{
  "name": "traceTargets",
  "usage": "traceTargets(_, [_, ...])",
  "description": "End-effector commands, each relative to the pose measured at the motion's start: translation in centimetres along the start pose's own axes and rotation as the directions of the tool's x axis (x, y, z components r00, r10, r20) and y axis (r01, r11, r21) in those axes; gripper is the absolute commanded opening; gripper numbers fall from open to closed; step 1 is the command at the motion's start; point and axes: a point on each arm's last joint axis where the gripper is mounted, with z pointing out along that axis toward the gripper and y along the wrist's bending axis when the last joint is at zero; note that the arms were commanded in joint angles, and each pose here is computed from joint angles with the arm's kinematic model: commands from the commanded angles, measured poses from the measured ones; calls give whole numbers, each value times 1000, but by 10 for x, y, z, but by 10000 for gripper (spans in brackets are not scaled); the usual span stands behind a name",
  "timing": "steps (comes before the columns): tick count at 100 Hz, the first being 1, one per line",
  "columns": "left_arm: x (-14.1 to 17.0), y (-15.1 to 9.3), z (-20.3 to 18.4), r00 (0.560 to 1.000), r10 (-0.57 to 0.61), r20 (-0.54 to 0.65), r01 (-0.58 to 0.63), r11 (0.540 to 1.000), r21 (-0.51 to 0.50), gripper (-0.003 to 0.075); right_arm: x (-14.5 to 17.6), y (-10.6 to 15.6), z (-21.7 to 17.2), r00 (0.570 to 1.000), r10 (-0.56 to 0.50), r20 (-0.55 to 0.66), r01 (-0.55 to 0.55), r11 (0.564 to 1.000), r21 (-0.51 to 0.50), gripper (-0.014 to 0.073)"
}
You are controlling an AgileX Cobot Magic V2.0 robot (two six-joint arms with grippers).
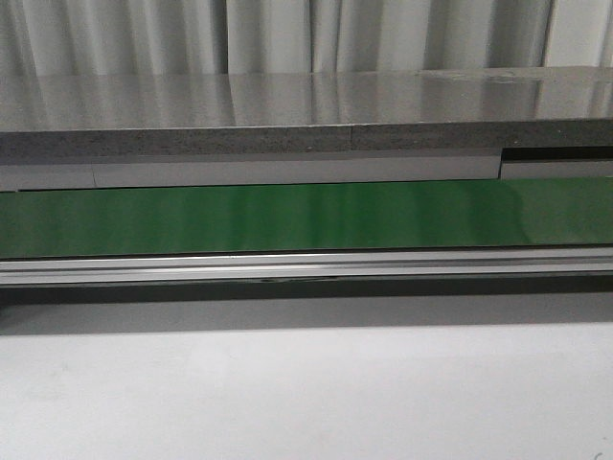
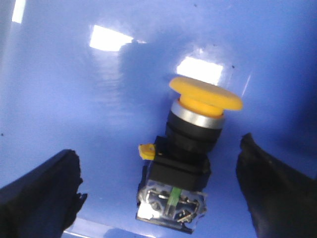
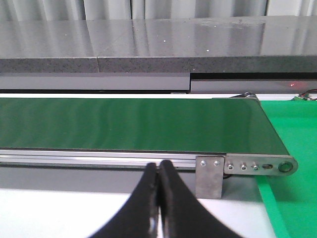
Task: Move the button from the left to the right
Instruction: 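Lower the left gripper and close it on the yellow push-button switch, then lift the switch with the left gripper and place it on the belt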
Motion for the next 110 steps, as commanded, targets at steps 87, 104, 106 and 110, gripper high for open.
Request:
traceTargets(87, [-29, 1, -27, 993, -18, 115, 17, 1000, 10, 24, -14, 0, -3, 993, -9, 117, 9, 1000, 2, -67])
traceTargets(104, [-41, -6, -68, 980, -18, 200, 11, 999, 32, 24, -14, 0, -3, 993, -9, 117, 9, 1000, 2, -67])
traceTargets(106, [-42, -7, -72, 978, -15, 207, 8, 999, 33, 24, -14, 0, -3, 993, -9, 117, 9, 1000, 2, -67])
traceTargets(110, [-43, -11, -82, 975, 4, 223, -13, 999, 37, 24, -14, 0, -3, 993, -9, 117, 9, 1000, 2, -67])
